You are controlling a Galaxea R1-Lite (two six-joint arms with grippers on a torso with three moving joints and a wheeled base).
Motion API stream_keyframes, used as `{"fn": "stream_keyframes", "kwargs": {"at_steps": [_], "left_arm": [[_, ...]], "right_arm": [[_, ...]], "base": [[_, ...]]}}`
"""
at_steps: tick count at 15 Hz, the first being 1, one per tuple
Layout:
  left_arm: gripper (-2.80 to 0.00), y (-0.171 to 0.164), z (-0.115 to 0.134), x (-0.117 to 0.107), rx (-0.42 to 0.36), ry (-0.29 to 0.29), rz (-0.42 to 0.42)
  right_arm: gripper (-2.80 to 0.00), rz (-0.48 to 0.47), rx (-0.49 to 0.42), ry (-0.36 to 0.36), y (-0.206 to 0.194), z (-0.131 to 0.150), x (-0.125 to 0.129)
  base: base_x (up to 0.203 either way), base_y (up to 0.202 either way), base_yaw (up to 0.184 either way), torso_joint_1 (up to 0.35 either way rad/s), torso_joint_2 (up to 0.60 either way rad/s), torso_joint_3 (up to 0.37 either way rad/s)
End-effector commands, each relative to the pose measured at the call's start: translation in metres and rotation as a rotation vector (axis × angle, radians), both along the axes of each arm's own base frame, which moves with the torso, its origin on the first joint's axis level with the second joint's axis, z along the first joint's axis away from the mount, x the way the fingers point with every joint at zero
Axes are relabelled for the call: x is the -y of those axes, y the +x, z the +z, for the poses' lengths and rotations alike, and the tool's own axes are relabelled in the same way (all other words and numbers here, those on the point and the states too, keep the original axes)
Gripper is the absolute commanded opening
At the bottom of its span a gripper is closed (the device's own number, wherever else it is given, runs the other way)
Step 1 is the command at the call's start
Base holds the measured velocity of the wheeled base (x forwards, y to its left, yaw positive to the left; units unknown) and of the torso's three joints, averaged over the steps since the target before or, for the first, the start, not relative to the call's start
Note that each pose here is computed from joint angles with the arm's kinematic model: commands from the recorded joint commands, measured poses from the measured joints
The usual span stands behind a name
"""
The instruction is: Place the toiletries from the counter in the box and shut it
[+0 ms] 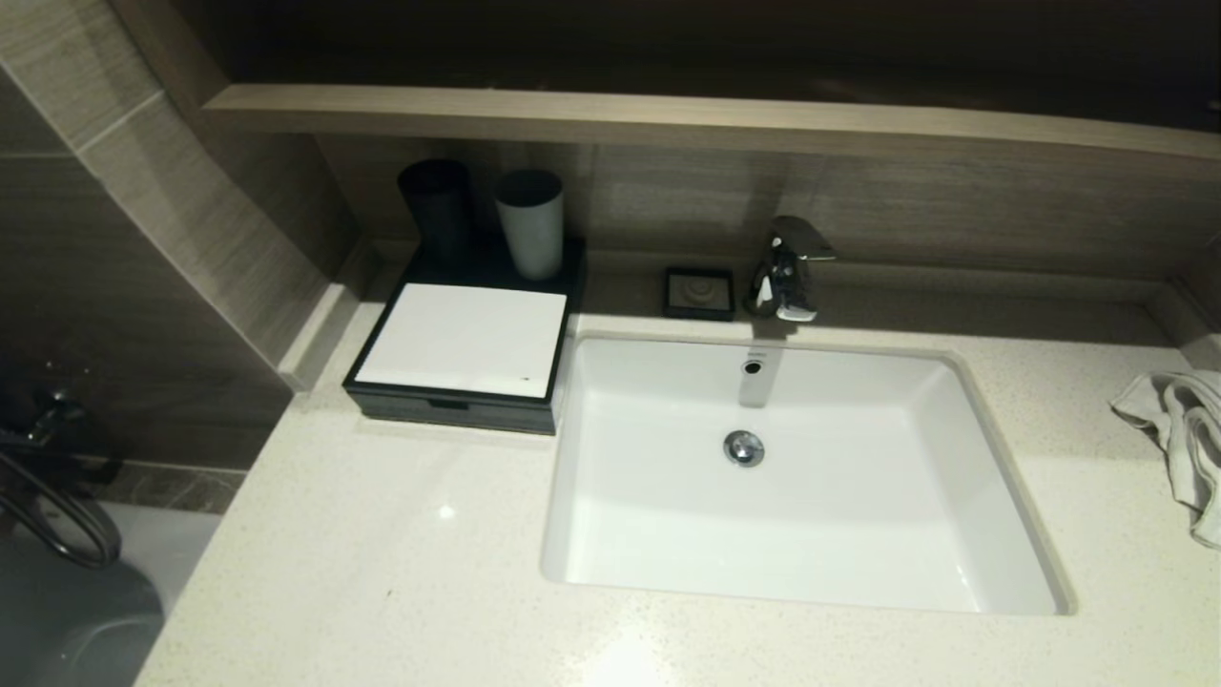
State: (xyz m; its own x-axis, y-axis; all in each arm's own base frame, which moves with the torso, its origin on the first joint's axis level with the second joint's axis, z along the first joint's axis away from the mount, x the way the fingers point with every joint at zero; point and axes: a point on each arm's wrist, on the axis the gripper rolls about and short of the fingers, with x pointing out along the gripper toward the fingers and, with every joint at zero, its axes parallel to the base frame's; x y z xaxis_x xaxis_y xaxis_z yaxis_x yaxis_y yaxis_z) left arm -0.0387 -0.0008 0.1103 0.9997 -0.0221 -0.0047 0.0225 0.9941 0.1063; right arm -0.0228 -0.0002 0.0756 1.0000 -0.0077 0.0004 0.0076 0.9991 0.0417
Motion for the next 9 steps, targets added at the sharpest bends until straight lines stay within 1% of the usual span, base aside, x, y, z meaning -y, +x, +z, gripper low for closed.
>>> {"fn": "stream_keyframes", "kwargs": {"at_steps": [1, 2, 4, 6, 9], "left_arm": [[-2.80, 0.004, -0.015, 0.000, -0.036, 0.002, -0.001], [-2.80, 0.007, -0.023, 0.000, -0.061, 0.002, 0.002], [-2.80, 0.011, -0.033, 0.000, -0.072, -0.002, 0.007], [-2.80, 0.012, -0.034, 0.000, -0.059, -0.015, 0.002], [-2.80, 0.012, -0.034, 0.000, -0.060, -0.059, 0.009]], "right_arm": [[-2.80, 0.000, -0.002, 0.001, 0.000, 0.000, 0.000], [-2.80, 0.000, -0.001, 0.001, 0.000, 0.000, 0.000], [-2.80, 0.000, 0.000, 0.001, 0.000, 0.000, 0.000], [-2.80, 0.000, 0.000, 0.001, 0.000, 0.000, 0.000], [-2.80, 0.000, 0.000, 0.001, 0.000, 0.000, 0.000]], "base": [[0.000, 0.000, 0.000, 0.000, 0.00, 0.000], [0.000, 0.000, 0.000, 0.000, 0.00, 0.000], [0.000, 0.000, 0.000, 0.000, 0.00, 0.000], [0.000, 0.000, 0.000, 0.000, 0.00, 0.000], [0.000, 0.000, 0.000, 0.000, 0.00, 0.000]]}}
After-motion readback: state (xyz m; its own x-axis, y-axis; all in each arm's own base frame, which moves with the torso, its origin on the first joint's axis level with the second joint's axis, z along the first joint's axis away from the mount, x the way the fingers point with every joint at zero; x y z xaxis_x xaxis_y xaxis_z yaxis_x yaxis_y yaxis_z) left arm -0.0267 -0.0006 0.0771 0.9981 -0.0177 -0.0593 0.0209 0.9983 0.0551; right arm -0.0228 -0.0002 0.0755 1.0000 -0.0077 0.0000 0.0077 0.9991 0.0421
